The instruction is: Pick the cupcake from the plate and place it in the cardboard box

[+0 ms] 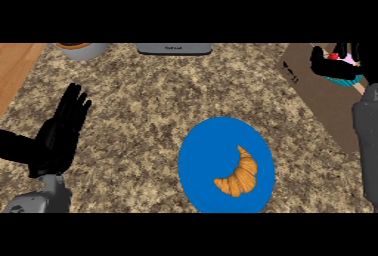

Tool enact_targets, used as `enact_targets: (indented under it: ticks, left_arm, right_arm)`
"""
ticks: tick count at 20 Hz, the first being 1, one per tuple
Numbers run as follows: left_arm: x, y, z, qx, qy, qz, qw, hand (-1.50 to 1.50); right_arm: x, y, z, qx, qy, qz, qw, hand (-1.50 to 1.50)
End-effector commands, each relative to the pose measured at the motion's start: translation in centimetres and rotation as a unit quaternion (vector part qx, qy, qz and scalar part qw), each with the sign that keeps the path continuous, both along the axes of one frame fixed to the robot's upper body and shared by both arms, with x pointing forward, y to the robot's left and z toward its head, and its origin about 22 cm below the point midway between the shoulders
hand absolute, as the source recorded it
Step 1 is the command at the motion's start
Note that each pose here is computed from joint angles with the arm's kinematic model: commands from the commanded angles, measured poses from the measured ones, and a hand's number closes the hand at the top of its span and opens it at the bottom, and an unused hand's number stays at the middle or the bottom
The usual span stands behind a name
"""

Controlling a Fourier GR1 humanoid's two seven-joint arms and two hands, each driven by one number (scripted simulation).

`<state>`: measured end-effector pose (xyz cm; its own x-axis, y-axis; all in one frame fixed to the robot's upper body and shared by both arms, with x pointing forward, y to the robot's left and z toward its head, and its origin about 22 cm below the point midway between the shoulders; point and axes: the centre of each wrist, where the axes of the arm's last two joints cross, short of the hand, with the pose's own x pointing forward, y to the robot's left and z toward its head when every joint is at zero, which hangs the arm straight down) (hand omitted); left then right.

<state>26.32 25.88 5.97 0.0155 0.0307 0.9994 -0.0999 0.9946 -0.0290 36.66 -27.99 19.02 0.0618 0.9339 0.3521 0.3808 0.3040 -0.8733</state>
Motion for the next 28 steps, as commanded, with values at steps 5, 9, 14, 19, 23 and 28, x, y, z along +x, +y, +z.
enact_targets:
  ticks: [5,9,14,19,23,28]
  left_arm:
    - [0.5,-1.8,-1.0,-0.001,0.005,-0.006,1.0000,0.00]
    - [0.2,-1.0,-1.3,0.001,-0.001,-0.014,0.9999,0.00]
    - [0.9,0.0,-0.6,0.002,-0.008,-0.011,0.9999,0.00]
    - [0.5,-1.3,0.3,0.002,-0.001,-0.013,0.9999,0.00]
    - [0.8,-1.4,0.9,0.001,-0.004,-0.012,0.9999,0.00]
    - [-0.2,1.4,0.1,0.003,0.000,-0.009,1.0000,0.00]
  right_arm:
    - [3.6,-6.5,-2.6,-0.043,0.028,-0.023,0.998,1.50]
    - [4.0,-6.9,-5.7,-0.138,0.145,-0.040,0.979,1.50]
    - [4.4,-9.6,-6.6,-0.105,0.266,-0.053,0.957,-1.50]
    - [4.0,-11.2,-8.7,-0.055,0.164,-0.026,0.985,-1.50]
    - [5.2,-10.1,-5.5,-0.002,-0.005,-0.010,1.000,-1.50]
    - [5.3,-11.1,-4.2,0.123,-0.072,0.034,0.989,-1.50]
